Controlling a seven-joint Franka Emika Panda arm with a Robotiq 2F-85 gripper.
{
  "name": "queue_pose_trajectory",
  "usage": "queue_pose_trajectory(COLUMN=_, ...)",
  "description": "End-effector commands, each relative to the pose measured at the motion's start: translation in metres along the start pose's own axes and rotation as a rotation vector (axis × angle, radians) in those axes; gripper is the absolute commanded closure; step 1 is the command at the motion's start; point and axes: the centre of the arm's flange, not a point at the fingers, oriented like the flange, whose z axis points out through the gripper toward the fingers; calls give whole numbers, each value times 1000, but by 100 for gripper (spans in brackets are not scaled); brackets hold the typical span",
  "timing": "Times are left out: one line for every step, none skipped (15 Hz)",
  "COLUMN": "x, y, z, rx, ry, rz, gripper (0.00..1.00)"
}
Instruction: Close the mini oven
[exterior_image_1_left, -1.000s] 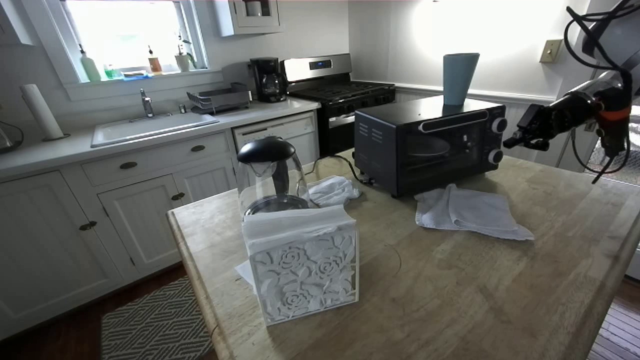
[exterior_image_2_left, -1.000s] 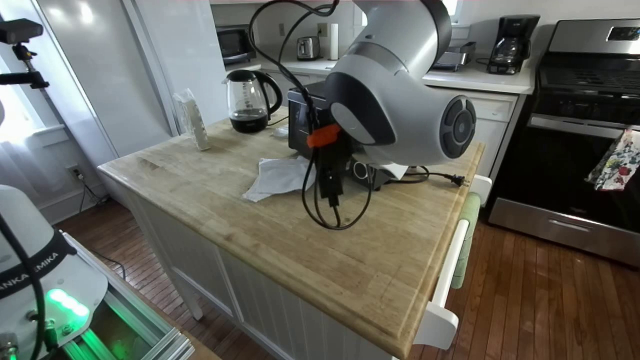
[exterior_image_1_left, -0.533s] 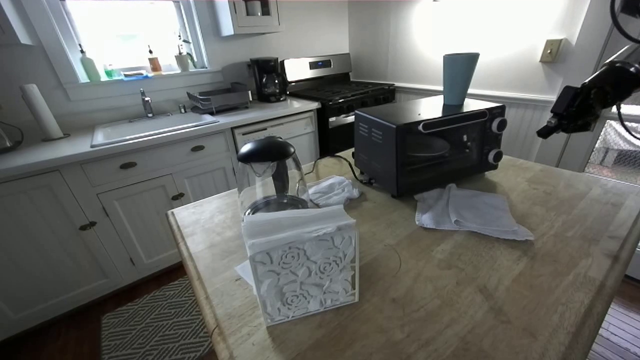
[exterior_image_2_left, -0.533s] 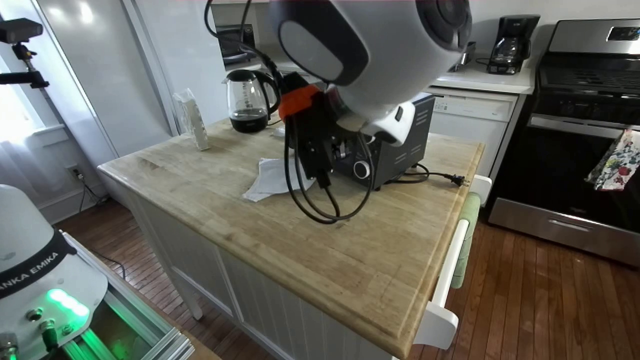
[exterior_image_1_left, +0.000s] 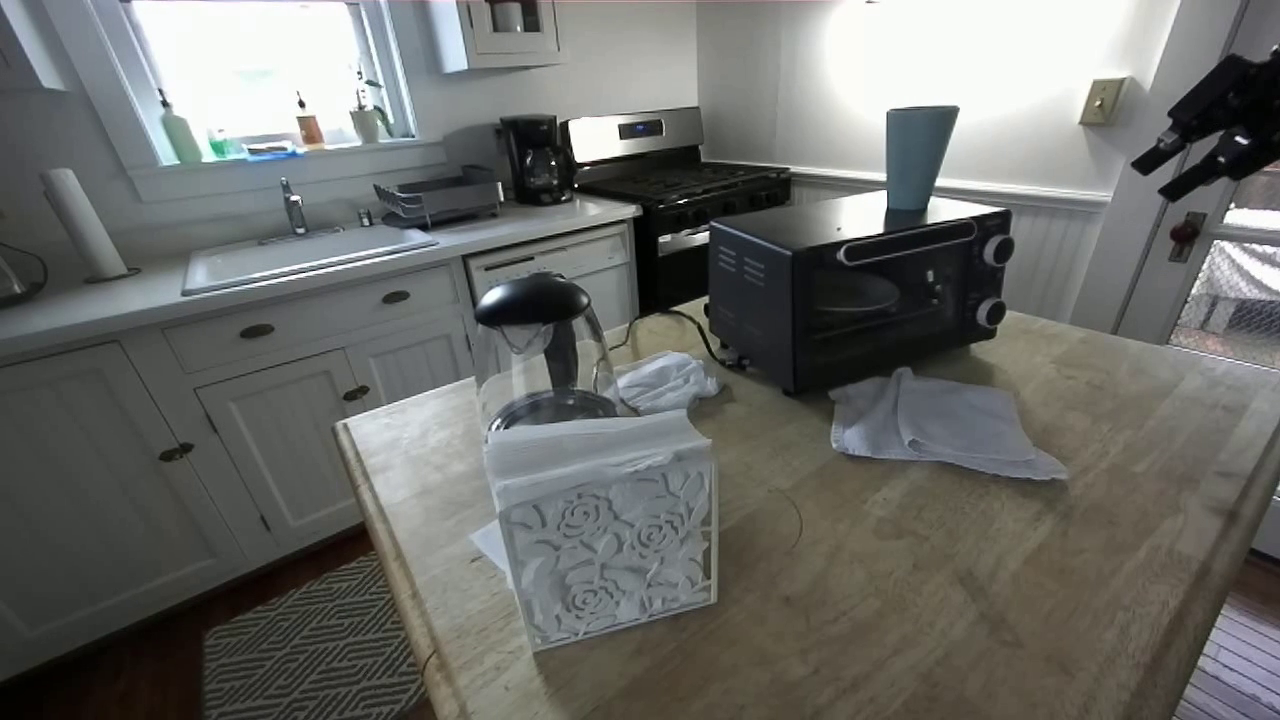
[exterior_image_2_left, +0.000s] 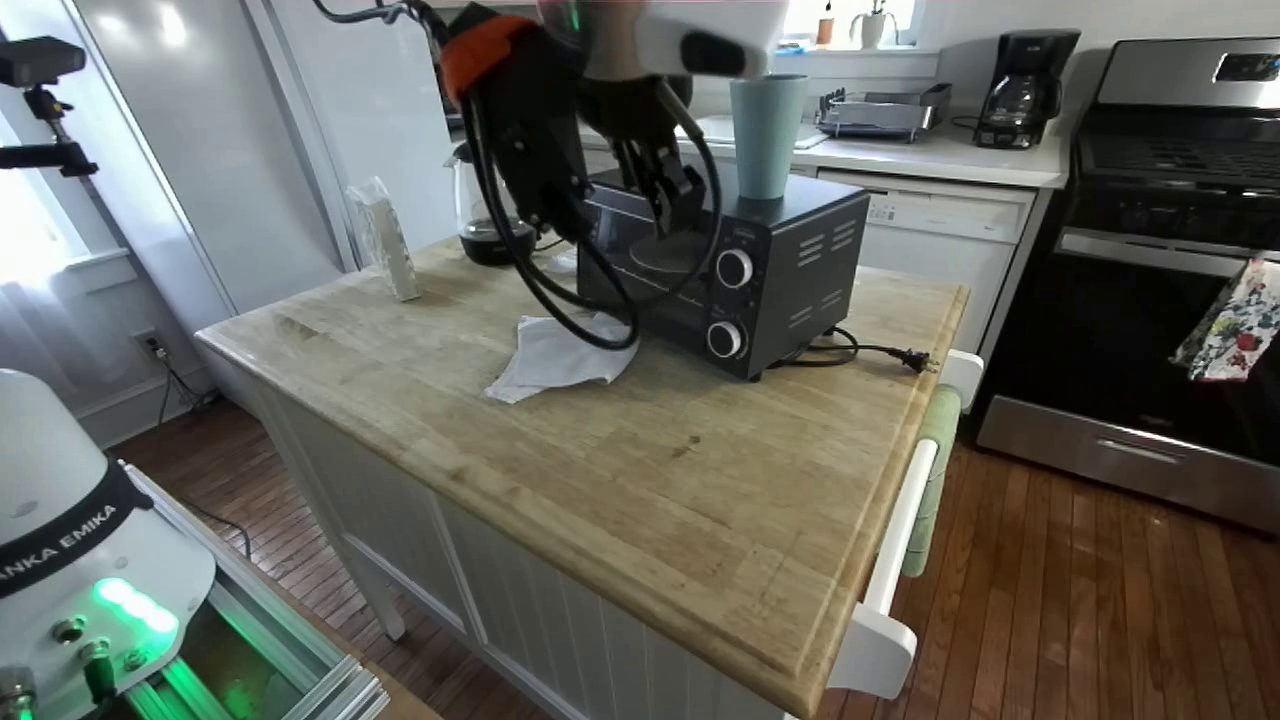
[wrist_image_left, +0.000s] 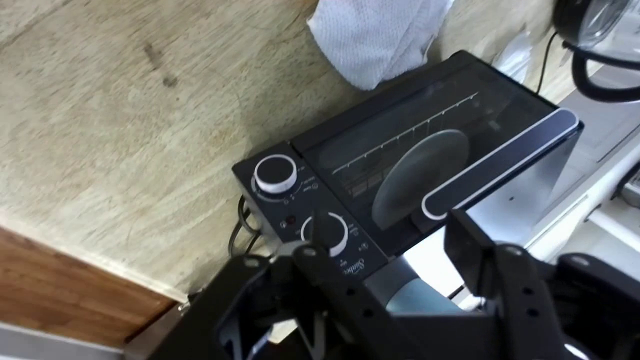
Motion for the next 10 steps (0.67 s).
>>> queue_pose_trajectory(x=-49, y=-66, z=-32, rx=-162, ry=119, rz=-31, gripper=6)
queue_pose_trajectory(x=-58, y=-79, z=-35, rx=-192, ry=121, rz=-54, gripper=2)
queue_pose_trajectory(x=-67, y=-93, z=-39, rx=-222, ry=116, rz=-82, gripper=0)
queue_pose_trajectory(x=-25, y=-59, z=-21, rx=-164, ry=103, rz=-70, gripper=11)
queue_pose_trajectory(x=-35, y=-72, z=-23, rx=-187, ry=106, rz=-84, gripper=4)
queue_pose_trajectory(x=-43, y=-80, z=-25, rx=-197, ry=111, rz=-93, gripper=0)
queue_pose_trajectory(x=-48, y=-83, z=-28, rx=-203, ry=118, rz=-98, gripper=0)
queue_pose_trajectory(x=-52, y=-83, z=-29, rx=-206, ry=120, rz=-99, gripper=0)
queue_pose_trajectory(x=-54, y=-82, z=-30, rx=-209, ry=121, rz=-97, gripper=0)
queue_pose_trajectory(x=-54, y=-80, z=-30, rx=-210, ry=121, rz=-95, gripper=0)
